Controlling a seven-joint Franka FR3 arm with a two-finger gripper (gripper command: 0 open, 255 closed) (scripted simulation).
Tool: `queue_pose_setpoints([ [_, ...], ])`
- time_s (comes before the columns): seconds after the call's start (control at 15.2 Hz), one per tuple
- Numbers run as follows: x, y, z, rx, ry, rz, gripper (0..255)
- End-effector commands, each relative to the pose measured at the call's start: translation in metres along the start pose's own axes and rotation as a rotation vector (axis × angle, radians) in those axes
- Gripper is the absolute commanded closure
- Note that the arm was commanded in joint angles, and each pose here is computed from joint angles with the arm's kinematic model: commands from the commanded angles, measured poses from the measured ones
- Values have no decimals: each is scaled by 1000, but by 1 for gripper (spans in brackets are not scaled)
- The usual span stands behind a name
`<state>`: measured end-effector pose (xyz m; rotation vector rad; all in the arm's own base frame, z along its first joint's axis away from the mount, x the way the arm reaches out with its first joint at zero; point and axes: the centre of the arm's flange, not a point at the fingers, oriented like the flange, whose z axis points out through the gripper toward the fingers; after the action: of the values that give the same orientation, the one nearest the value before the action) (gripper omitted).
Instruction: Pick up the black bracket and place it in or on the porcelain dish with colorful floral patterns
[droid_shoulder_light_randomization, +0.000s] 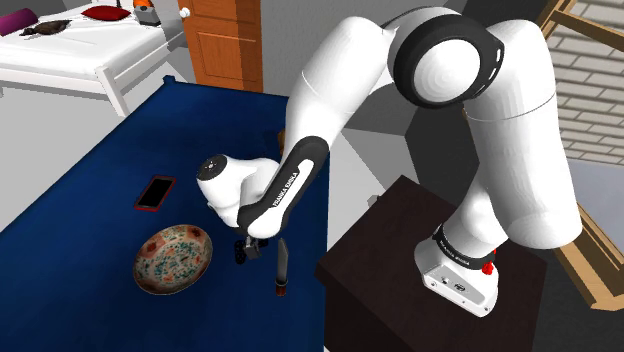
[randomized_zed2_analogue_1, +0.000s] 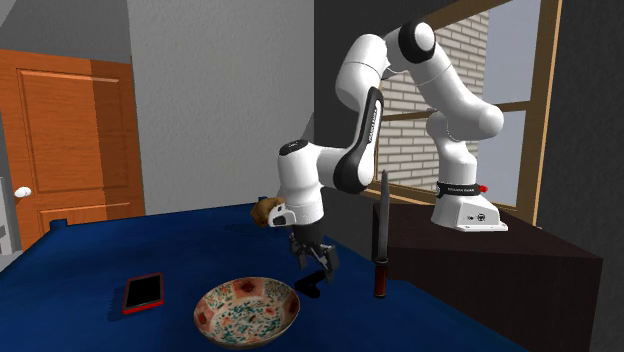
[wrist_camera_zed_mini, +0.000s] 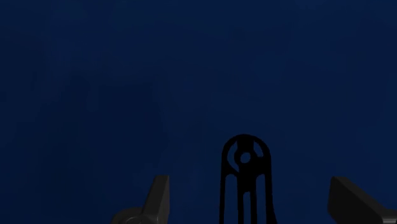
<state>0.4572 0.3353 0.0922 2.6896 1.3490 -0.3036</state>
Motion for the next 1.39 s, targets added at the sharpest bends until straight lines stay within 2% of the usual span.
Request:
queue_pose_setpoints([
  [0.0,0,0,8,0,0,-1,0],
  [0.53,0,0,8,0,0,-1,0],
  [0.59,0,0,8,0,0,-1,255],
  [1.12,1,0,10,0,0,-1,255],
  [1.32,-2,0,-2,0,0,-1,255],
])
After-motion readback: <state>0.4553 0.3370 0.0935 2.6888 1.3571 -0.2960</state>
